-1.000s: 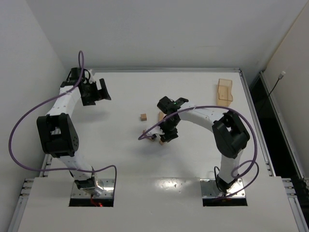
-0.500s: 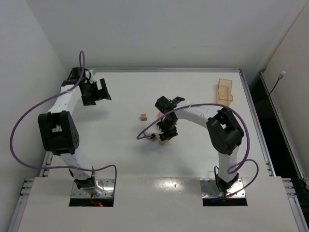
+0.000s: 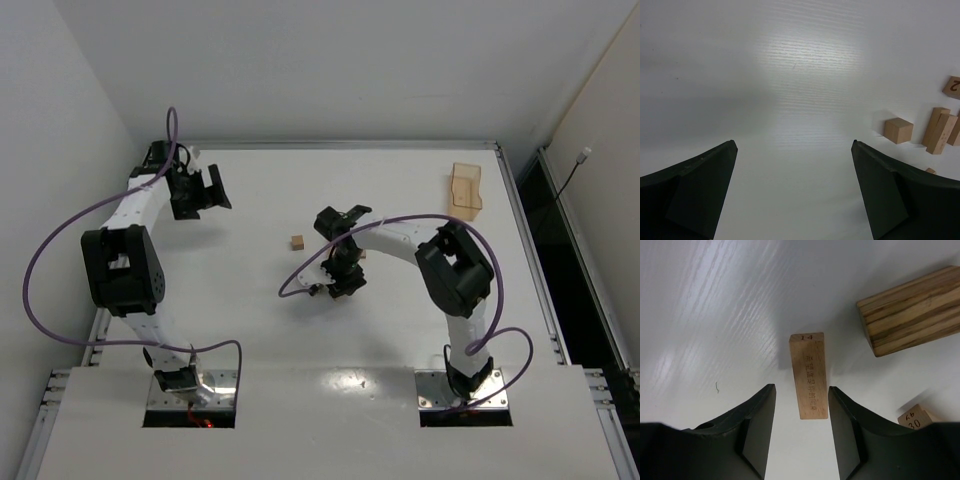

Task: Build the wood block tower

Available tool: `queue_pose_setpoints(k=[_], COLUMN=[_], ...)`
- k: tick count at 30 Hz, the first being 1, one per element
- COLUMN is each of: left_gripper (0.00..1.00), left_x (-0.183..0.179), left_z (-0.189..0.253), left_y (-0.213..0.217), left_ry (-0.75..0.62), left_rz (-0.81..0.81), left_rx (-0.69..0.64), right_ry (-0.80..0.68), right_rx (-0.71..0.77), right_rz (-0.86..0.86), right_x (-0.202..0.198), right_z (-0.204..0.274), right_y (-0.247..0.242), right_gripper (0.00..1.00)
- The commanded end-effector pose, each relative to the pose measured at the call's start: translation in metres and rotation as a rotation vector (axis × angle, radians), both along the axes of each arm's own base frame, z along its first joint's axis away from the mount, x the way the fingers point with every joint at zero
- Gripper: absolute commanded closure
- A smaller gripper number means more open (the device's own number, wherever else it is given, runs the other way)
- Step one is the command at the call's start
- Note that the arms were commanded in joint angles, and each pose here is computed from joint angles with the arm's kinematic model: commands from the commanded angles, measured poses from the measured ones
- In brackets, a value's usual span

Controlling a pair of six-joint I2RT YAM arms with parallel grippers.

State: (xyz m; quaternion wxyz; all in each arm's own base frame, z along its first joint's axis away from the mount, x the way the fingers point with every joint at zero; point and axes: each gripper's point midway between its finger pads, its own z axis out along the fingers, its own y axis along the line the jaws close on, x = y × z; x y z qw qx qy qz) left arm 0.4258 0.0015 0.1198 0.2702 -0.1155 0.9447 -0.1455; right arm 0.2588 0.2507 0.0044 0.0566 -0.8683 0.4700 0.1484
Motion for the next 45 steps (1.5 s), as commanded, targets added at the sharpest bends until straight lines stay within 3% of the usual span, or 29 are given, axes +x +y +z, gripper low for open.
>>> queue_pose_setpoints(k=[1, 21, 23, 25, 26, 28, 31, 36, 41, 45], left_gripper=[0.02, 0.0, 0.0, 0.0, 0.0, 0.0, 0.0, 0.0, 0.0, 0.0], left_x=[0.009, 0.014, 0.014, 0.014, 0.014, 0.014, 0.014, 0.008, 0.0, -0.008], left_z=[0.012, 0.003, 0.003, -0.001, -0.001, -0.001, 0.003, 0.016, 0.031, 0.045], left_y=[0.006, 0.008, 0.008, 0.008, 0.008, 0.008, 0.008, 0.007, 0.016, 0.028], left_ry=[-0.035, -0.016, -0.016, -0.005, -0.005, -0.005, -0.015, -0.042, -0.085, -0.104], left_rz=[0.005, 0.01, 0.01, 0.017, 0.017, 0.017, 0.017, 0.018, 0.066, 0.199], left_rx=[-0.001, 0.004, 0.004, -0.003, -0.003, -0.003, -0.001, 0.004, 0.078, 0.24], right_ry=[-0.045, -0.093, -0.086, -0.082, -0.08, -0.075, -0.057, -0.022, 0.065, 0.115], right_rx=[0.02, -0.112, -0.118, -0.135, -0.137, -0.142, -0.104, 0.122, 0.334, 0.331], right_rz=[0.038, 0.026, 0.026, 0.018, 0.005, -0.023, -0.081, -0.271, -0.707, -1.056], right_x=[0.006, 0.01, 0.009, 0.009, 0.008, 0.007, 0.006, 0.007, -0.009, -0.004], right_z=[0.008, -0.018, -0.021, -0.025, -0.025, -0.025, -0.012, 0.07, 0.164, 0.164], right_y=[0.014, 0.0, -0.001, -0.004, -0.004, -0.005, -0.001, 0.024, 0.028, 0.009], right_gripper=[0.57, 0.57, 0.63, 0.79, 0.92, 1.0, 1.0, 1.0, 1.0, 1.0])
